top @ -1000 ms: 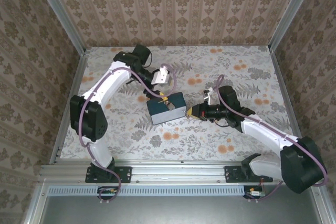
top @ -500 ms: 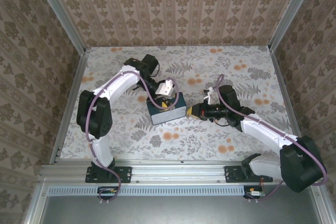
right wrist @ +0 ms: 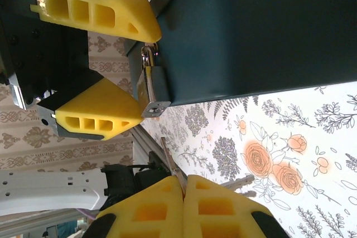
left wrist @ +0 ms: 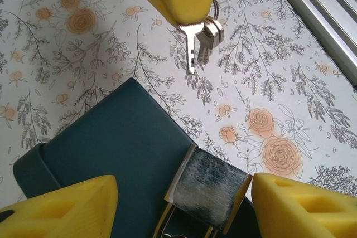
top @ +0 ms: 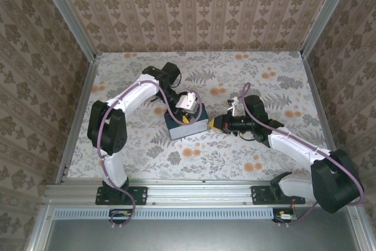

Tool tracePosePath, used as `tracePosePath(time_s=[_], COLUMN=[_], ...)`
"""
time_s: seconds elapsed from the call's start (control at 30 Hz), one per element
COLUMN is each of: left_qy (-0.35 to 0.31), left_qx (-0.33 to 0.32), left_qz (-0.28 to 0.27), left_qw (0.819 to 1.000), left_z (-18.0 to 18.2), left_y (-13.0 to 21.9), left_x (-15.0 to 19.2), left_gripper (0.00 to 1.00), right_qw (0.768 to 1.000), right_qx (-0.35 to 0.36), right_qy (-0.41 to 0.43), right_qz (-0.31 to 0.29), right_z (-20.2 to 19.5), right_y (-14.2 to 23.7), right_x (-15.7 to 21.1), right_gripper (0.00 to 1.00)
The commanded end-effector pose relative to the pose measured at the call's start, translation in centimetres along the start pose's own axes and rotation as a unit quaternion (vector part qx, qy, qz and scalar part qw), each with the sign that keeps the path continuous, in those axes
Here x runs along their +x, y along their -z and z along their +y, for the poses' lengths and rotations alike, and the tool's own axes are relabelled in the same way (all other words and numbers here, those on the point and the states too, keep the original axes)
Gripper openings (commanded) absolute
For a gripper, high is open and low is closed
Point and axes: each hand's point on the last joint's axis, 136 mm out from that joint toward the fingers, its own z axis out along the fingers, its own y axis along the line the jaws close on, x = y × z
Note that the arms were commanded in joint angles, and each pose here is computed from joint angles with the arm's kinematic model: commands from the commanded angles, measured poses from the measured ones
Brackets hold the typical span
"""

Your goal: Unlock the padlock with the key

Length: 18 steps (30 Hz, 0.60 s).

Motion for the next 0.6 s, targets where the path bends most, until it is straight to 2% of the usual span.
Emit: tracePosePath(time_s=[0.0,0.23,0.57], left_qy=[0.006,0.021,0.033], left_qx=[0.026,0.024,0.009], left_qz=[0.003,0.012,0.007], left_qw=[1.000,0.999,0.999], left_z=[-0.7,0.0,1.1], left_y=[-1.1,-2.0,-2.8], left_x=[0.8,1.8,1.1], left_gripper=[0.64,0.59,0.48], right_qw=[1.000,1.000,0.999], right_qx=[-0.005,-0.017,-0.027], right_qy=[0.010,0.005,0.002], right_qz=[0.004,0.011,0.022], right_z=[-0.3,-0.2,-0.4], right_y=[-0.2,-0.6,-0.3], right_x=[0.0,-0.3,0.2], right_gripper=[0.00,0.00,0.00])
